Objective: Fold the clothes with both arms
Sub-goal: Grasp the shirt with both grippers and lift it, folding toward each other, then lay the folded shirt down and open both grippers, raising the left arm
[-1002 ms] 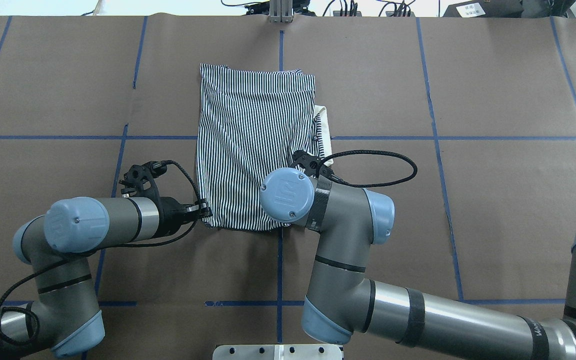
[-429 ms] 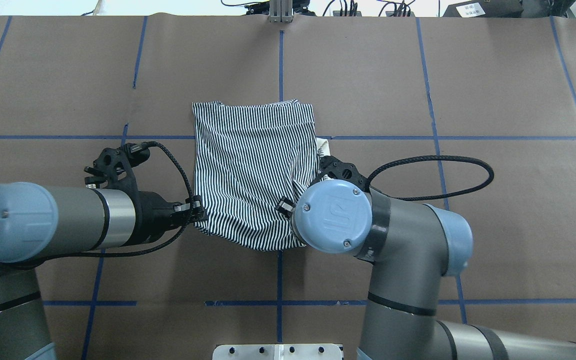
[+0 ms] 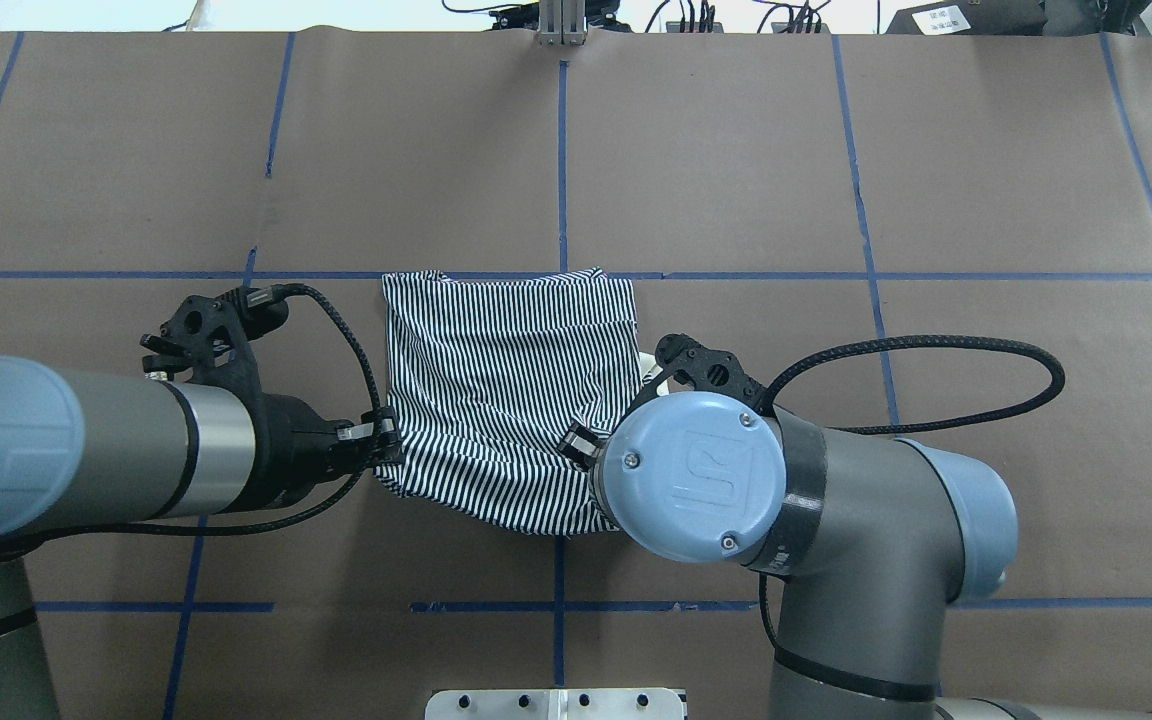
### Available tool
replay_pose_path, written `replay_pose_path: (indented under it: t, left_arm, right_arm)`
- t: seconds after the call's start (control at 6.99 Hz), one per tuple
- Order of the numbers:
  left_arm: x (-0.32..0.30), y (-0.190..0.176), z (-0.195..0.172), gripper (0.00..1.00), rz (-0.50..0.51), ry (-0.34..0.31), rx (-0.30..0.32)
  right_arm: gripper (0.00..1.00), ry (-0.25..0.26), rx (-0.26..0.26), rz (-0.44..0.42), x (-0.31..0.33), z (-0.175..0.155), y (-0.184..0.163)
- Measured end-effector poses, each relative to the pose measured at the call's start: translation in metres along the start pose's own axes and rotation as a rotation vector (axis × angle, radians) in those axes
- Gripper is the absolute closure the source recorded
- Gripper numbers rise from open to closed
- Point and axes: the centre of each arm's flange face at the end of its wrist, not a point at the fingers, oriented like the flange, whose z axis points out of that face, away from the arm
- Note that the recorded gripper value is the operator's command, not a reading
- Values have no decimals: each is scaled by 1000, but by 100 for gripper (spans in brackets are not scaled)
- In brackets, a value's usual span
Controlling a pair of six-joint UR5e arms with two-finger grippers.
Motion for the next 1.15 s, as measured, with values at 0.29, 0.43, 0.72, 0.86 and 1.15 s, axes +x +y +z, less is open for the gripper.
replay_pose_path:
  t: [0.29, 0.43, 0.72, 0.86, 1.15]
  left_arm:
    - [8, -27, 34, 100, 28, -50, 43]
    - [7, -44, 47, 100, 36, -75, 66]
    - [12, -81, 74, 100, 51, -115, 110]
    - [13, -110, 86, 100, 64, -124, 142]
    - [6, -176, 123, 100, 94, -139, 207]
  right_arm:
    - [100, -30, 69, 6, -52, 43, -39]
    - [100, -34, 105, 17, -87, 72, -64]
    - [100, -31, 157, 16, -127, 125, -113]
    - [100, -30, 169, 2, -131, 136, -128]
    - [100, -18, 181, -16, -133, 146, -141]
